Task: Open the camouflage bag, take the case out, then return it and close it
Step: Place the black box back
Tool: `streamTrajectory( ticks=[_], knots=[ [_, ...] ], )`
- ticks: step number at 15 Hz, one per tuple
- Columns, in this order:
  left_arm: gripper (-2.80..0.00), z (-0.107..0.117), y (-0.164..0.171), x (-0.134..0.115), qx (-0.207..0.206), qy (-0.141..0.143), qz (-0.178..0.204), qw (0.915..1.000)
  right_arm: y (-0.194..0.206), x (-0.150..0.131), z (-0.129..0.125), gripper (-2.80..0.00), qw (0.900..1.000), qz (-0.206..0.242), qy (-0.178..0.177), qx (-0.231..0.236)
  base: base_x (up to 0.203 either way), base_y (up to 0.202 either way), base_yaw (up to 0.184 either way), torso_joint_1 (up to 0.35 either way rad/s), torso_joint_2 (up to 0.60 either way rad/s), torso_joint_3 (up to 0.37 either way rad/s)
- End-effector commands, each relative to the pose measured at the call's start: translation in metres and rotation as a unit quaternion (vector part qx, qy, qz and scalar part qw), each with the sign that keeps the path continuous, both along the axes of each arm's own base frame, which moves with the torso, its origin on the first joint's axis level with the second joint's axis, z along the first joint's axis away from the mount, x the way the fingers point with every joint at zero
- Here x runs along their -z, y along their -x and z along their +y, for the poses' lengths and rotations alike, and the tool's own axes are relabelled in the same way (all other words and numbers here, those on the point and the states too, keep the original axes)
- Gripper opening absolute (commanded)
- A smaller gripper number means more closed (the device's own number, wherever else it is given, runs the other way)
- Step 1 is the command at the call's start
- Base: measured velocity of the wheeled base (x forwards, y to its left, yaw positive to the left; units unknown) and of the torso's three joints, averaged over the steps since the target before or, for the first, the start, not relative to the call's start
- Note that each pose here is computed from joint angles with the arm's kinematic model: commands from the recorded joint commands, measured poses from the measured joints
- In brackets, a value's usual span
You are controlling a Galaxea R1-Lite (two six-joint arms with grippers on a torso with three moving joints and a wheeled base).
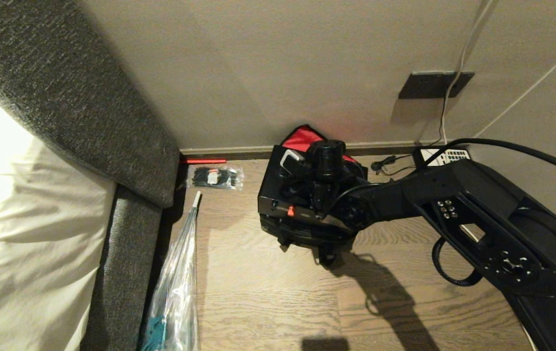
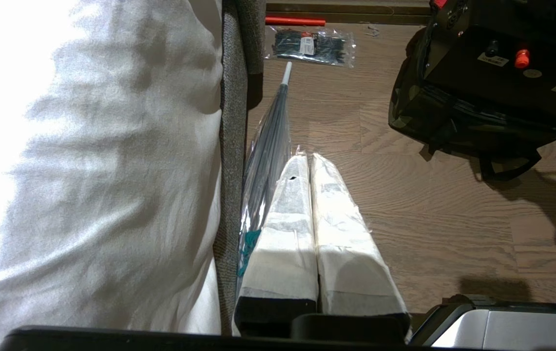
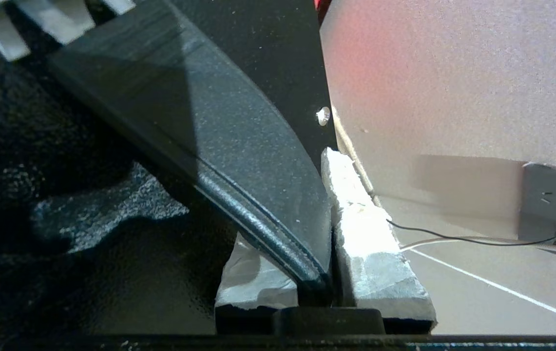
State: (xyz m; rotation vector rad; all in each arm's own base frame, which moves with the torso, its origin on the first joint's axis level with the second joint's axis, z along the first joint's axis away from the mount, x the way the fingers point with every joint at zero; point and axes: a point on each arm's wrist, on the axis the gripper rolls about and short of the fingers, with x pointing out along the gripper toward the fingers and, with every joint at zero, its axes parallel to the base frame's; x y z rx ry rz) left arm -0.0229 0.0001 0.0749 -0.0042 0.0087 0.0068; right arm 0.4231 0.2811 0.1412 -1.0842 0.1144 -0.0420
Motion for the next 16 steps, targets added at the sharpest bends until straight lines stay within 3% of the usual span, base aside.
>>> streamTrajectory(
  ticks=[1,16],
  knots=[
    [-2.8,0.0,0.0,0.0,0.0,0.0,-0.001,1.0,0.0,0.002,0.001,-2.8,1.0,0.002,0.005,0.002,0.0,0.0,0.0,0.0,0.0,0.0],
    [-2.8,0.0,0.0,0.0,0.0,0.0,-0.001,1.0,-0.015,0.035,0.003,-2.8,1.0,0.017,0.009,0.009,0.0,0.0,0.0,0.0,0.0,0.0]
  ],
)
